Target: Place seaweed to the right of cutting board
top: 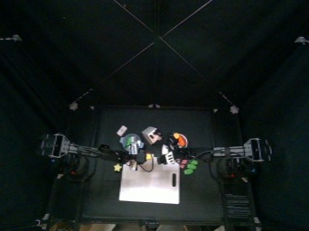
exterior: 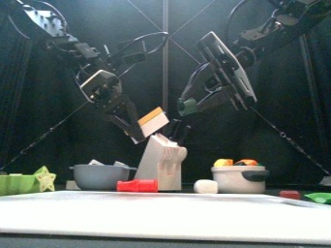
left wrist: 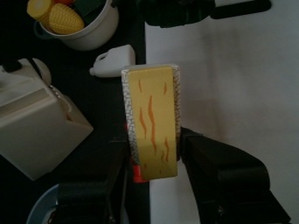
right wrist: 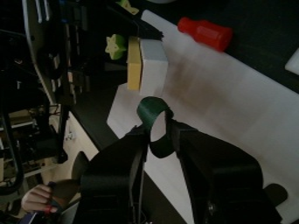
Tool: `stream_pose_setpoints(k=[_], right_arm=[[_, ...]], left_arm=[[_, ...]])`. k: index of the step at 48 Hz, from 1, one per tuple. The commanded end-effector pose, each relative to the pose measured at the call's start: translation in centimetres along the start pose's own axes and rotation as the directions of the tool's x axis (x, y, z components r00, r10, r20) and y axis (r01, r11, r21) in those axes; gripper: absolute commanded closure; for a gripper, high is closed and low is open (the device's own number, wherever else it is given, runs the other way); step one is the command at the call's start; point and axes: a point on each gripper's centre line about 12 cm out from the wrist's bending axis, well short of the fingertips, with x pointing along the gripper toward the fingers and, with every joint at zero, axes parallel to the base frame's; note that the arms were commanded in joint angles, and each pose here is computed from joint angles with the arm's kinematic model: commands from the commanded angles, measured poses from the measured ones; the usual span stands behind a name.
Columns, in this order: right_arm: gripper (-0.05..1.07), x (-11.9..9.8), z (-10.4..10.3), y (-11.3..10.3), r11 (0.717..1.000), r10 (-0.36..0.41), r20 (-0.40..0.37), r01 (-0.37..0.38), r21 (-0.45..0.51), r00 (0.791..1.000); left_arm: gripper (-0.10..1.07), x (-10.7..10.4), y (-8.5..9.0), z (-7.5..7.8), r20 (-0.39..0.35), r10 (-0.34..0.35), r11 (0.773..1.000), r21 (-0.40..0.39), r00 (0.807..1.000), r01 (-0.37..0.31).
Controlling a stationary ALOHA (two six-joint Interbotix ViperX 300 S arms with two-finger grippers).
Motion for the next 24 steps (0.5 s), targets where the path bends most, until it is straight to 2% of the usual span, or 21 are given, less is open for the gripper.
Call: stream_pose_setpoints(k=[1,8,14,18,24], right_arm=[[0.34,-1.0,-0.3,0.9,1.0,0.021,-0.012,-0.022,-0.009,1.0],[0.34,-1.2,-2.4,0.5,0.999,-0.026,-0.094,0.023,-0.034,0.995],[0.34,-1.6,-4.7,-0.3,0.994,-0.099,-0.189,0.087,-0.071,0.977],[0.34,-2.1,-6.3,-1.2,0.983,-0.175,-0.265,0.152,-0.105,0.948],[0.35,-3.0,-8.3,-2.4,0.955,-0.291,-0.364,0.244,-0.17,0.885]], left_arm=[[0.39,-0.6,0.4,0.8,0.031,0.008,1.0,-0.01,0.999,-0.008],[0.39,-0.8,0.3,0.9,0.036,0.006,1.0,-0.012,0.999,-0.006],[0.39,-0.8,0.3,0.7,0.032,0.006,1.0,-0.014,0.999,-0.006],[0.39,-0.8,0.3,0.6,0.029,0.005,1.0,-0.013,1.0,-0.005],[0.39,-1.0,0.4,0.6,0.031,0.007,1.0,-0.015,0.999,-0.007]])
